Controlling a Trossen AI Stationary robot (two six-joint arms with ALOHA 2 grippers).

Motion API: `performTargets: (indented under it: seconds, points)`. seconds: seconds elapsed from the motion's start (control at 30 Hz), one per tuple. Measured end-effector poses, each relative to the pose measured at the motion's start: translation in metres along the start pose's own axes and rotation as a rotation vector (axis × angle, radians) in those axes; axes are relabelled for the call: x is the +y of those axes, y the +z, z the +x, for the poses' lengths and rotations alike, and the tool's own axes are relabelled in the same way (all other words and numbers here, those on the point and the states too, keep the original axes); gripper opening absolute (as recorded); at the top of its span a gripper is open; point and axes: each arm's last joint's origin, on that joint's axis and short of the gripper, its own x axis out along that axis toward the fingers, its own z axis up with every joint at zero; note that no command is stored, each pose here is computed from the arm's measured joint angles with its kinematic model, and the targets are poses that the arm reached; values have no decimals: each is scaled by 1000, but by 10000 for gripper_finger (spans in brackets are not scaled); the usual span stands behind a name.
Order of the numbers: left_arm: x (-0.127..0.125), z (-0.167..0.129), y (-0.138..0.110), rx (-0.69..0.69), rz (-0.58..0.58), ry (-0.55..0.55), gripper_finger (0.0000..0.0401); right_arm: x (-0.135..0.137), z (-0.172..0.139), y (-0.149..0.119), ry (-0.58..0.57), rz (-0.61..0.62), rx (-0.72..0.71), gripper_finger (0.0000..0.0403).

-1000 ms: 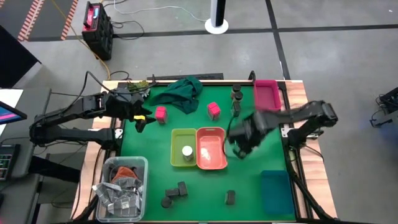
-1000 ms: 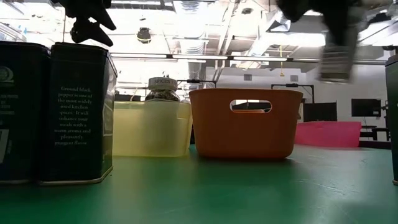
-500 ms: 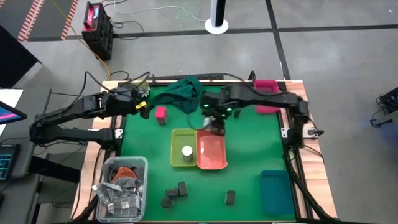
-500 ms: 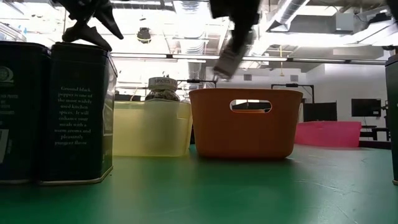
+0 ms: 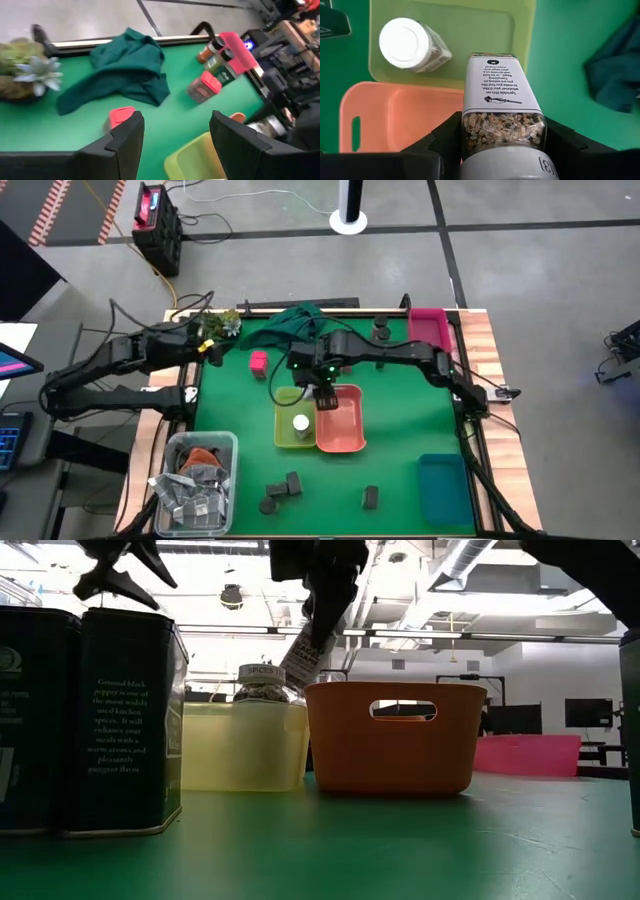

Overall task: Sort spices by type
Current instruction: Put the white seasoning bottle into the green bin

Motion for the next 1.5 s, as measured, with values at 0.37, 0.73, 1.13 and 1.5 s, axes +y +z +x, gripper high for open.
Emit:
performTargets:
  seconds: [0.37,0.73,1.13,1.5]
  points:
    - [5,-14,1,-14,98,-76,214,-1,20,33,41,85,-268,228]
    - [5,-14,1,-12,112,-80,214,-14,56,23,95,152,-106,228]
    - [5,-14,1,-11,55,-80,214,-18,66,8,118,50,49,229]
    - [5,-14,1,-21,26,-77,214,-18,66,8,119,-19,42,243]
